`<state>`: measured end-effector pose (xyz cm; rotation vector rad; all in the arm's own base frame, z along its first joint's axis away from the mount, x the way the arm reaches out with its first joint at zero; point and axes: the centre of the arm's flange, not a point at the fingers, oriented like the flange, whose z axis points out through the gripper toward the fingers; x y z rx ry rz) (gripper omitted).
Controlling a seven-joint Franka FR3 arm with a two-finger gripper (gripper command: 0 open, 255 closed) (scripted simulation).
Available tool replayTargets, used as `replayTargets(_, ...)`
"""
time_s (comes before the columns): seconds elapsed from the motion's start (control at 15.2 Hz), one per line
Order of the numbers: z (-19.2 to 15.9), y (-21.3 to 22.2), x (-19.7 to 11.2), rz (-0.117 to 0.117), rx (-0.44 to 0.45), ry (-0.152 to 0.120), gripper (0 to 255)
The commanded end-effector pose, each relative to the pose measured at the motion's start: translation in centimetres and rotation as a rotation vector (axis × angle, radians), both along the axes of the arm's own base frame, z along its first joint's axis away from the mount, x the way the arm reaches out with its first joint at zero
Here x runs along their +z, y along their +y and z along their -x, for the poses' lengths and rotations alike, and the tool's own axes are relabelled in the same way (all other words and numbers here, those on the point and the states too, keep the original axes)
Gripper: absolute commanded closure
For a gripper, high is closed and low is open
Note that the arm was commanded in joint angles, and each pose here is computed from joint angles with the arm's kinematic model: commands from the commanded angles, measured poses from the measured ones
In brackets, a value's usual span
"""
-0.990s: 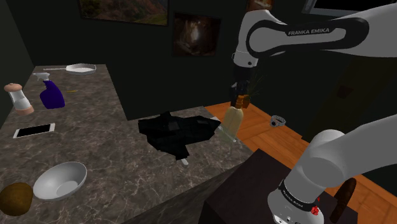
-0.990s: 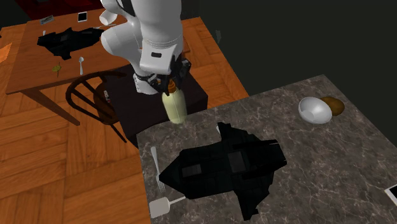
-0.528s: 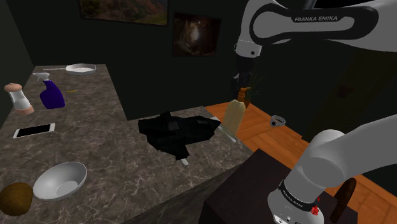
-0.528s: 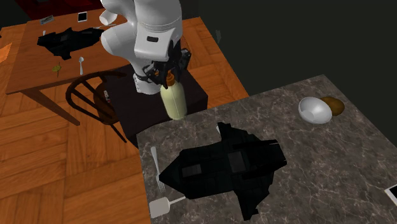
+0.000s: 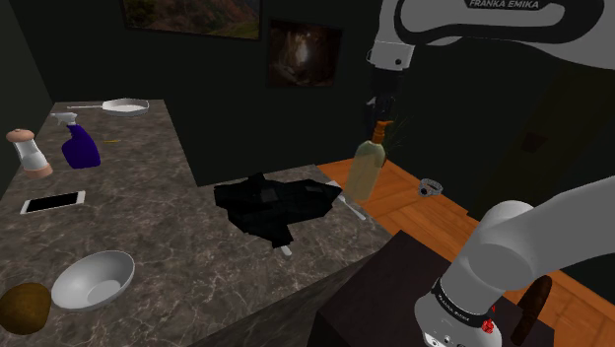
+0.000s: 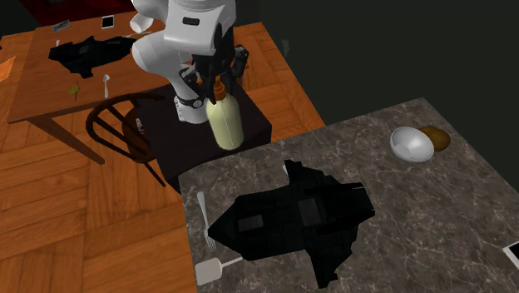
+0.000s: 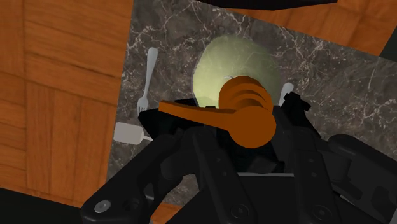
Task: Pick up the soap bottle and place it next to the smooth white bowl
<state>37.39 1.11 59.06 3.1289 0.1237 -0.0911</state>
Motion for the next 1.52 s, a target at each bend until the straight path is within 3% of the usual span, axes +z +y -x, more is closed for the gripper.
replayTargets(0.0, -0.1, 0.0, 1.1, 0.0, 0.0, 0.0, 255)
replayTargets(0.79, -0.1, 0.0, 7.1, 0.0, 0.0, 0.0, 255)
replayTargets(1.45, -6.0, 10.8, 2.5, 0.0, 0.0, 0.0, 255)
